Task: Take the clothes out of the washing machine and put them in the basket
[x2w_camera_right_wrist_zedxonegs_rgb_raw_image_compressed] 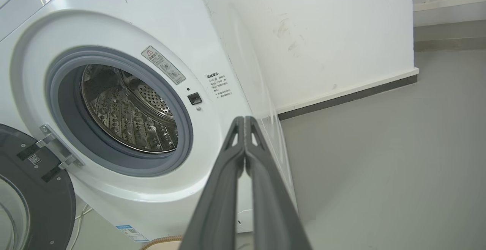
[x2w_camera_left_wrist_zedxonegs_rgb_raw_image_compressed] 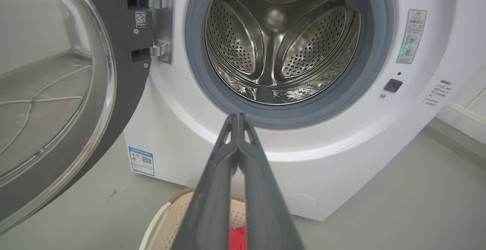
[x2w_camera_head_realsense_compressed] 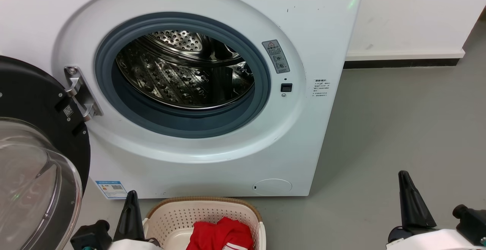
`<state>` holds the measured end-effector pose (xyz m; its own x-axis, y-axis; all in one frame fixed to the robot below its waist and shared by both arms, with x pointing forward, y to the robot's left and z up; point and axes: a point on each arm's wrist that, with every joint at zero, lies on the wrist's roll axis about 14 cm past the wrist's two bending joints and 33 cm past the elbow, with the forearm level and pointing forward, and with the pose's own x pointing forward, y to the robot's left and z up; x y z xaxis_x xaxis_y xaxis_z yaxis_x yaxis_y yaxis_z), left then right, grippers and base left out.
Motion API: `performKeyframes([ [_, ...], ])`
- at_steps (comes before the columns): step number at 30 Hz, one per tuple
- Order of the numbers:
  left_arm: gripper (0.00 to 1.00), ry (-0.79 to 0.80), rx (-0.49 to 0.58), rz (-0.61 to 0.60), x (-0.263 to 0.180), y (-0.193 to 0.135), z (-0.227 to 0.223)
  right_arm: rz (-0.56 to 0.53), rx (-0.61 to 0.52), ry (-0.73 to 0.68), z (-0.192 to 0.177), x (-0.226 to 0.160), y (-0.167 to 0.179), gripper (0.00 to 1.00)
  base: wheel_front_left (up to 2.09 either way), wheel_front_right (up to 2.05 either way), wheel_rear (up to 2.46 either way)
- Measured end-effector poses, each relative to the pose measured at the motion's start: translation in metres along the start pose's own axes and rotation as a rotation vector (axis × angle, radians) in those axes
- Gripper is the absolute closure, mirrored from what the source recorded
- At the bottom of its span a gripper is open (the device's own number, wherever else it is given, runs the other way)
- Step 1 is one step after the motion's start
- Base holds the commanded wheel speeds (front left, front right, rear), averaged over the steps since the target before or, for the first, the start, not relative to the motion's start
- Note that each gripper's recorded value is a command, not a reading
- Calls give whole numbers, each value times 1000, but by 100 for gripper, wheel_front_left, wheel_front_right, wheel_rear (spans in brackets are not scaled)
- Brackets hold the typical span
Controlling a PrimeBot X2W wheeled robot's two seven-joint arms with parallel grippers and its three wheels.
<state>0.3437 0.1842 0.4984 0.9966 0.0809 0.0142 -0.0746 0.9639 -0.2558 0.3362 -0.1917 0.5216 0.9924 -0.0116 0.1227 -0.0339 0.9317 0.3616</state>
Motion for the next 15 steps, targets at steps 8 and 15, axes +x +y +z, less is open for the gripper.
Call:
performKeyframes([
  [8, 100, 30, -131, 18, 4, 4, -3, -23, 118, 10, -2, 4, -4, 100, 0, 0, 0],
  [15, 100, 52, -251, 27, 9, 6, -5, -42, 228, 21, -4, 8, -7, 100, 0, 0, 0],
])
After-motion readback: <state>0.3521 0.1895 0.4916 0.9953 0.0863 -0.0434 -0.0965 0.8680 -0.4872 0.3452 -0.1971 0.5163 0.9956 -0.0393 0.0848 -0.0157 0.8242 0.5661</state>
